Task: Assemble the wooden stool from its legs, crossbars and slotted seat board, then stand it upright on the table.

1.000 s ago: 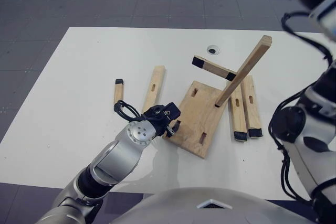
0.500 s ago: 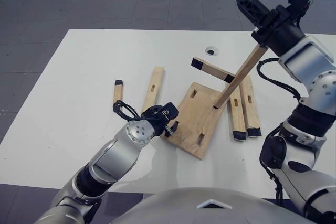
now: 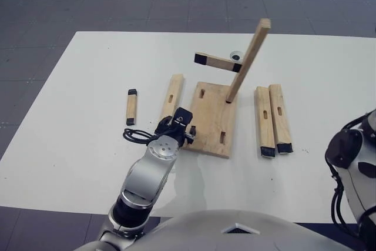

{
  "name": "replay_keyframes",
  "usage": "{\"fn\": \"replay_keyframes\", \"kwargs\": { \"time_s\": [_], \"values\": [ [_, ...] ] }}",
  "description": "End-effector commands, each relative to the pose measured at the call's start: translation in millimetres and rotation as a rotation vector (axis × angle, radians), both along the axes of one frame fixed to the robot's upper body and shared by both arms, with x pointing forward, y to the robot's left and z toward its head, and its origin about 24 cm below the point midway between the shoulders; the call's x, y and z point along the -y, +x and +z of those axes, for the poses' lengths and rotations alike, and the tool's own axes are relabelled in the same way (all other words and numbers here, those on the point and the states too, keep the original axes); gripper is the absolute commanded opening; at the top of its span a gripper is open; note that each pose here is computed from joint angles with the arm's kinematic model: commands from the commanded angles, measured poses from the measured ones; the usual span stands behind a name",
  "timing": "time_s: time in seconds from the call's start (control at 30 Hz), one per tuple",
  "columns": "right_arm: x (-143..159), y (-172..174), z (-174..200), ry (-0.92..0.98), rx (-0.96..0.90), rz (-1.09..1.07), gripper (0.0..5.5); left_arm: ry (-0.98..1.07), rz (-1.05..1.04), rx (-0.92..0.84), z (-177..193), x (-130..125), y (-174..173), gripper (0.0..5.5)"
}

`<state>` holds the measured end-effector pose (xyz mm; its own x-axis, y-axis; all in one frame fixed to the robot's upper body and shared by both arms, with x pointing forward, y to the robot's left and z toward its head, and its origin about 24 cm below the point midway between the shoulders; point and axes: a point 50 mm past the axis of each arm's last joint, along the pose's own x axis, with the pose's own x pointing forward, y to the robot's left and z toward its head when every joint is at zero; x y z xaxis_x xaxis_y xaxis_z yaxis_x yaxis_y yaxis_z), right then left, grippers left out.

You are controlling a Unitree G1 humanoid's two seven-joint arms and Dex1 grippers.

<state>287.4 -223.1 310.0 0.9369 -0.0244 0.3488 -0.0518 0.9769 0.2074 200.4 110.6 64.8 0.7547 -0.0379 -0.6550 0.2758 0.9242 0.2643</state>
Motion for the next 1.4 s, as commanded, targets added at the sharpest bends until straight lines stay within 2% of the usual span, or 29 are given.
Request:
{"fn": "replay_keyframes", "kwargs": {
  "time_s": [0.03, 0.17, 0.27, 0.4, 0.57, 0.83, 1.07, 1.3, 1.4],
  "values": [
    [-12, -5, -74, -0.115, -0.311, 0.008, 3.35, 0.017, 0.196, -0.024, -7, -15, 3, 4.04],
    [-20, -39, -154, -0.161, -0.653, 0.061, 3.35, -0.085, 0.169, 0.002, 9, -2, 8, 4.04],
    [-19, -66, -188, -0.180, -0.818, 0.060, 3.35, -0.143, 0.162, 0.017, 23, 3, 7, 4.04],
    [-25, -85, -203, -0.197, -0.900, 0.103, 3.35, -0.209, 0.146, 0.050, 38, 8, 4, 4.04],
    [-27, -97, -221, -0.220, -0.984, 0.111, 3.35, -0.201, 0.137, 0.077, 42, 1, -1, 4.04],
    [-16, -105, -244, -0.276, -1.066, 0.106, 3.35, -0.272, 0.178, 0.281, 84, -19, 21, 4.04],
    [-5, -115, -267, -0.333, -1.150, 0.115, 3.35, -0.280, 0.180, 0.347, 100, -22, 31, 4.04],
    [4, -110, -270, -0.357, -1.132, 0.131, 2.14, -0.338, 0.158, 0.355, 105, -21, 33, 4.04],
    [11, -99, -265, -0.352, -1.094, 0.126, 2.11, -0.366, 0.135, 0.357, 107, -19, 33, 4.04]
  ]
}}
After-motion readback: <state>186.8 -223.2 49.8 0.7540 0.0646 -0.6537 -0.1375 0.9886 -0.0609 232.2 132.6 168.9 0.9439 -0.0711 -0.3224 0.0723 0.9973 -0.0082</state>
